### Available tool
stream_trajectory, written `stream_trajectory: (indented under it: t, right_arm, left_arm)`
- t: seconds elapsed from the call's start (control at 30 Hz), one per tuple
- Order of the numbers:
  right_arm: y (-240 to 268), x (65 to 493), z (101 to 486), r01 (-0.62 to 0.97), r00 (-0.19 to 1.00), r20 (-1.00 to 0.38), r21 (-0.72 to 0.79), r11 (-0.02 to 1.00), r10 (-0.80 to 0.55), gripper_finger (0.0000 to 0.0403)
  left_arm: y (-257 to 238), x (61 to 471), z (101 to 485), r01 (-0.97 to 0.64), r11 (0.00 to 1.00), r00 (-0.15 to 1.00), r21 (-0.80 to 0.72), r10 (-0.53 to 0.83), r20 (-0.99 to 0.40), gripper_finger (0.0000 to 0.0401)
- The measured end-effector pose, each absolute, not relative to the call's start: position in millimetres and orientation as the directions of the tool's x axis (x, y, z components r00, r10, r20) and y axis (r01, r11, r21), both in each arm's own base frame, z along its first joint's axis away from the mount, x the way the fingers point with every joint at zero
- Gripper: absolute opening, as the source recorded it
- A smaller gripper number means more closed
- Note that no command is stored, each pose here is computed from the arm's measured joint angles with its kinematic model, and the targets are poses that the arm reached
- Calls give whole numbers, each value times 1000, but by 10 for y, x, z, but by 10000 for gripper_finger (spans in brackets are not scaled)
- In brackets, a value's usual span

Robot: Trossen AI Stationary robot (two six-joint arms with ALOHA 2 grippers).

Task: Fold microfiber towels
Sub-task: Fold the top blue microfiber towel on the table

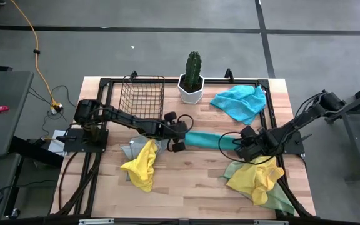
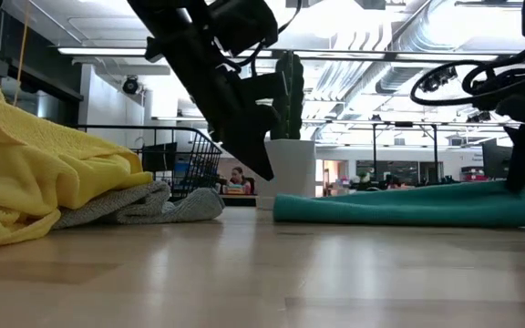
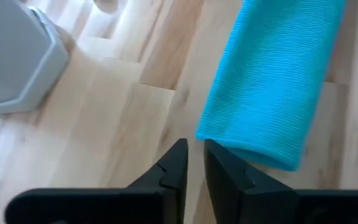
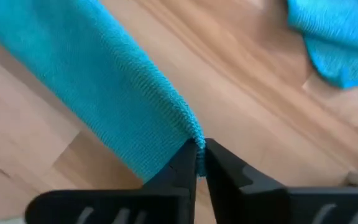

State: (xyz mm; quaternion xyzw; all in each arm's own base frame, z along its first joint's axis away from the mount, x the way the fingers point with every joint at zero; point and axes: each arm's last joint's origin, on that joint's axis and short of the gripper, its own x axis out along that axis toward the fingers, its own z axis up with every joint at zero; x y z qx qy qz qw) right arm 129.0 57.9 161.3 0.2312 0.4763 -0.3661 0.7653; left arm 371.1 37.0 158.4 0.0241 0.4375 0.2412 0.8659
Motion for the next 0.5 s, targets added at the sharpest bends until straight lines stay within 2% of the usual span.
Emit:
stream_trajectory:
  t: [0.3, 0.5]
  right_arm:
    - [553, 1297, 1630, 752, 314, -850, -50, 657, -423, 153]
    - [535, 1286, 1800, 779, 278, -831, -99, 619, -482, 187]
  left_arm:
    - [371, 3709, 1599, -362, 872, 491, 329, 478, -728, 112]
    - [324, 3719, 1936, -331, 880, 577, 339, 474, -665, 124]
